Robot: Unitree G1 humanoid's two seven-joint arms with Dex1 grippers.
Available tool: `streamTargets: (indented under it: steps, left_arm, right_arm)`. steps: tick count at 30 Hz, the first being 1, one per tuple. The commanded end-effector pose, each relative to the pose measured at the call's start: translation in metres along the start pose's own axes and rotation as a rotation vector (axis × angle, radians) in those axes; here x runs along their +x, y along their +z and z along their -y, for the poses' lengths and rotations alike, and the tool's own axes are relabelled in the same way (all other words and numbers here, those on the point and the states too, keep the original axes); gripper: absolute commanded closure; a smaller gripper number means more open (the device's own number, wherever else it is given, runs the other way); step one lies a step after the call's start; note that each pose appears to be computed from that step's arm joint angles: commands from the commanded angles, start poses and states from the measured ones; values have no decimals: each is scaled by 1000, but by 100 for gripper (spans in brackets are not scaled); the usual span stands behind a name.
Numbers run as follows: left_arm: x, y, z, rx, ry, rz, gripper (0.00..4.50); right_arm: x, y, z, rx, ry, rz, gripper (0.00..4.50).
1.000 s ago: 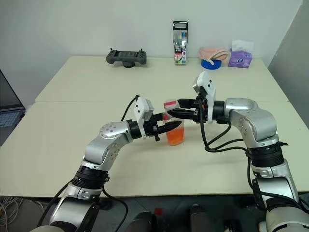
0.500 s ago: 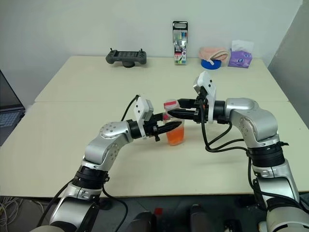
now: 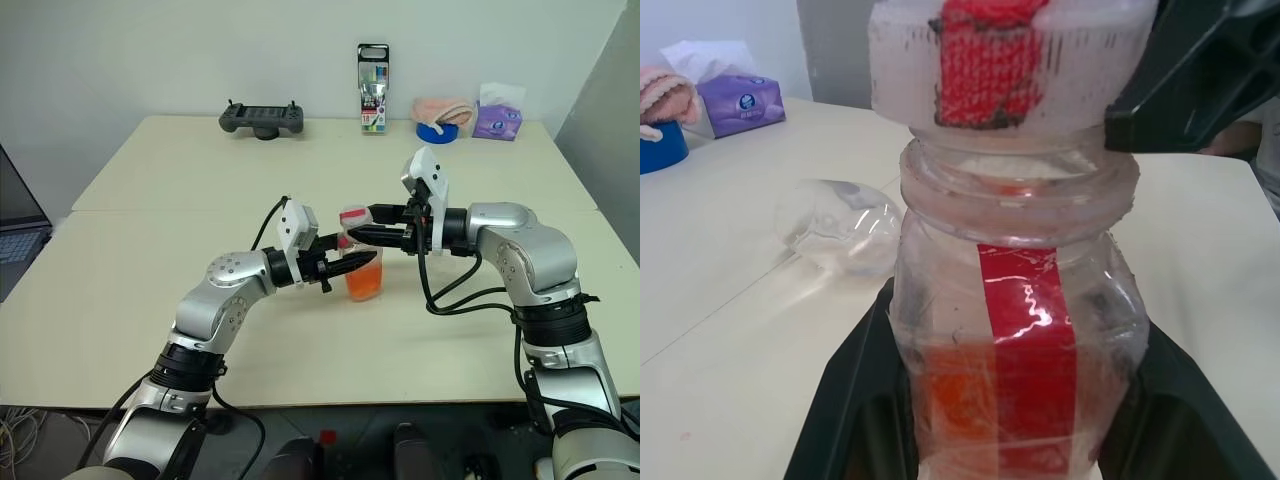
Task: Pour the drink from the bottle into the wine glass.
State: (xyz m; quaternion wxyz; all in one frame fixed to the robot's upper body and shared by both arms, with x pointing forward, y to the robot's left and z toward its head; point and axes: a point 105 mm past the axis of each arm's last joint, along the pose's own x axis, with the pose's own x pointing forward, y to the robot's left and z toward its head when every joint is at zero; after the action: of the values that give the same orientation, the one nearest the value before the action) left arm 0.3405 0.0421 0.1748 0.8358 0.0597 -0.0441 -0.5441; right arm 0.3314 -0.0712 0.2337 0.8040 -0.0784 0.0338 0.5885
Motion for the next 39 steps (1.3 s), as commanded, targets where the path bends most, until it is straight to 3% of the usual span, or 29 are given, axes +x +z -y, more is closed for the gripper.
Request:
streamTargets:
  steps: [1, 3, 15, 21, 27, 39]
  left_arm:
    - [-1, 17, 0, 52, 0, 50, 282]
    - [-1, 17, 0, 52, 1, 50, 282]
    - [-1, 18, -2, 53, 10, 53, 282]
    - [-10, 24, -33, 40, 167, 92, 282]
    - [-37, 26, -73, 71, 343, 85, 282]
    - [-129, 28, -120, 142, 704, 60, 282]
  right_arm:
    - [-2, 17, -12, -57, 51, 36, 187]
    - [-2, 15, -12, -69, 52, 29, 116]
    - [-4, 16, -9, -97, 29, 34, 115]
    - [-21, 25, 7, -118, -98, 59, 115]
    - [-28, 28, -14, -135, -57, 57, 115]
    - [2, 18, -59, -122, 112, 33, 115]
